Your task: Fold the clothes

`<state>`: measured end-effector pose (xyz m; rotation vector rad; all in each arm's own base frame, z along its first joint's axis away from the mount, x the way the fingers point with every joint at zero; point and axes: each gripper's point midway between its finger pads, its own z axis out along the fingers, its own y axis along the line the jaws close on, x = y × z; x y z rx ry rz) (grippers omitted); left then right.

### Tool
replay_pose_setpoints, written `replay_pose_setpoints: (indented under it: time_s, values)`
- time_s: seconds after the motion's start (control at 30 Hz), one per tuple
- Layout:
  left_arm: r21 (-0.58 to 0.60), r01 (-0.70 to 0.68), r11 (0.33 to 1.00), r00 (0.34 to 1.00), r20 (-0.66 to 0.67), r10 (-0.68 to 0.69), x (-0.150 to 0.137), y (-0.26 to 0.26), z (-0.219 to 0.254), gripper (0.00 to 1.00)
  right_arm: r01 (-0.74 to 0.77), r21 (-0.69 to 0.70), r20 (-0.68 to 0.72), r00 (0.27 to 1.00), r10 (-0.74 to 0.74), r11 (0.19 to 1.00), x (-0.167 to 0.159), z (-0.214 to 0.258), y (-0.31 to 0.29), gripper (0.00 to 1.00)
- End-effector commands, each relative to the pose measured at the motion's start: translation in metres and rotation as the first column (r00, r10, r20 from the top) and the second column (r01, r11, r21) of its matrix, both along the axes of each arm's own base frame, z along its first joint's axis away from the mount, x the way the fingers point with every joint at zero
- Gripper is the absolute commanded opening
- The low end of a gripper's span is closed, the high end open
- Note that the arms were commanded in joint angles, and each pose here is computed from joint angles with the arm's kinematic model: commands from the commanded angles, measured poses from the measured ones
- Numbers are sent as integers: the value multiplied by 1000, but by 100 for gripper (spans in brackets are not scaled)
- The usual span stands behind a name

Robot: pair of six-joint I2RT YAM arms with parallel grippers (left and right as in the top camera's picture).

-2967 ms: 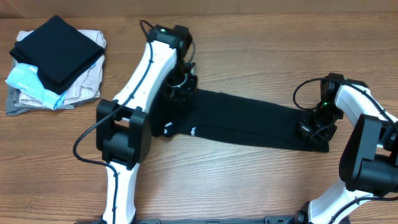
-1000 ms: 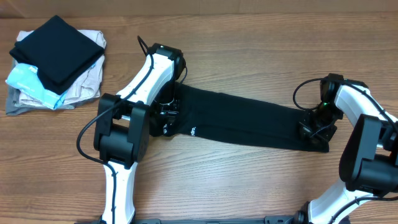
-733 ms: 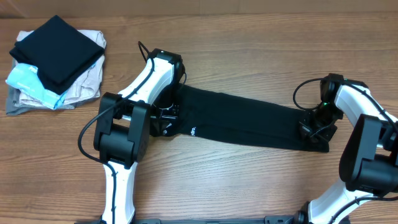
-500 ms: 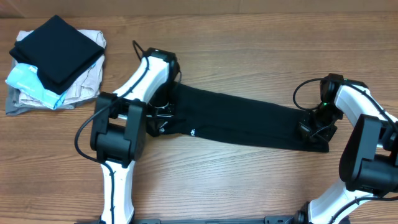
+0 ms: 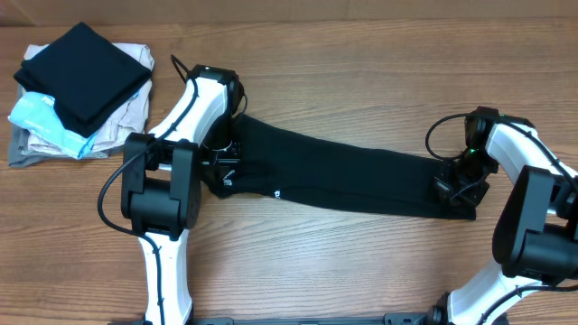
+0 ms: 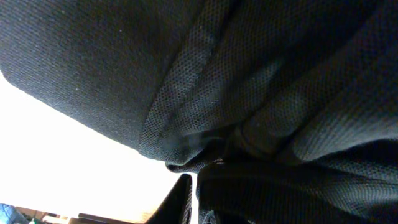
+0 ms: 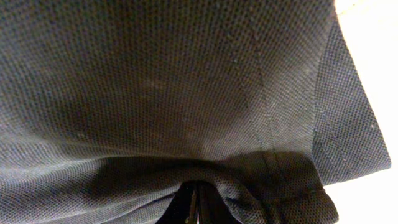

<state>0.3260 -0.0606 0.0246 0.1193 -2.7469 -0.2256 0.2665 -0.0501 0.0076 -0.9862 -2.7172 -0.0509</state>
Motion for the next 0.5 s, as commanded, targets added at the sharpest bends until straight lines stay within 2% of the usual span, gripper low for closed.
replay_pose_setpoints:
  time_s: [0.0,0.23,0.47]
  values:
    - [-2,-11,1000,999,45,11,10,2,9,12,-2,-12,9,1000,2,1000,1,2,-1,4]
    - [-31,-18,999,994,111,21,28,-4,19,13,-2,-12,10,1000,2,1000,1,2,-1,4]
    - [-47,-15,999,983,181,23,46,-7,17,17,-2,-12,10,1000,2,1000,1,2,-1,4]
